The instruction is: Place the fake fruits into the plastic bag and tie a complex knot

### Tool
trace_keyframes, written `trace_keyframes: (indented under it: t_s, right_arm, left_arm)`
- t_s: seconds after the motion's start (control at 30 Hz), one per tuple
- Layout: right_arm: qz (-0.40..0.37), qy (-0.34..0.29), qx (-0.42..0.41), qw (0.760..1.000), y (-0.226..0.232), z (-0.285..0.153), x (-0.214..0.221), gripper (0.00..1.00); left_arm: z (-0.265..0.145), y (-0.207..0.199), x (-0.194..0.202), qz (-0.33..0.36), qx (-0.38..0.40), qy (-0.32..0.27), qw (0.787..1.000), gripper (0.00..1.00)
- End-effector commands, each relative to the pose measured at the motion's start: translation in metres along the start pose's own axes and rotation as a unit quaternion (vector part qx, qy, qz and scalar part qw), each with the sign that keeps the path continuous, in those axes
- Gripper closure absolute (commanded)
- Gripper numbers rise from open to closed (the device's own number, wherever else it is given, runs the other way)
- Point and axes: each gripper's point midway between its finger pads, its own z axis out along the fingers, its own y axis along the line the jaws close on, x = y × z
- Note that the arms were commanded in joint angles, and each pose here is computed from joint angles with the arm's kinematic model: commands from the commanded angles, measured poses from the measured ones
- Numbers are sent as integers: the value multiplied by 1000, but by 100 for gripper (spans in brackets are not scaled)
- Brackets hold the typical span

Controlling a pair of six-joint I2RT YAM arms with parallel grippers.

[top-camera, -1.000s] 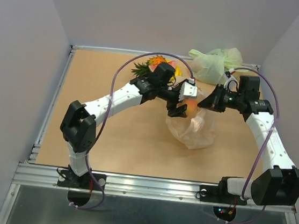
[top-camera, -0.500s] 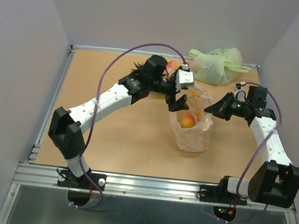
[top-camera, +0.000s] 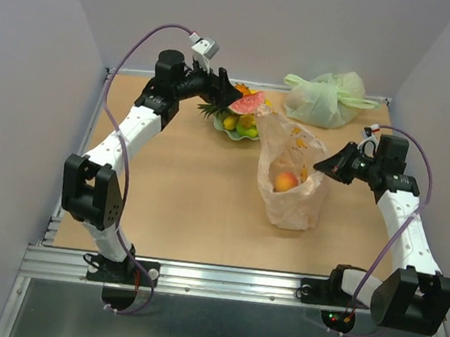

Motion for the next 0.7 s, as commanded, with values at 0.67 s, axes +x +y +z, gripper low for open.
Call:
trace_keyframes:
  t_s: [0.67]
  right_arm:
    - [-20,-47,41,998,-16,2,-20,100]
  left_arm:
    - [48,117,62,-169,-151,-25,974,22]
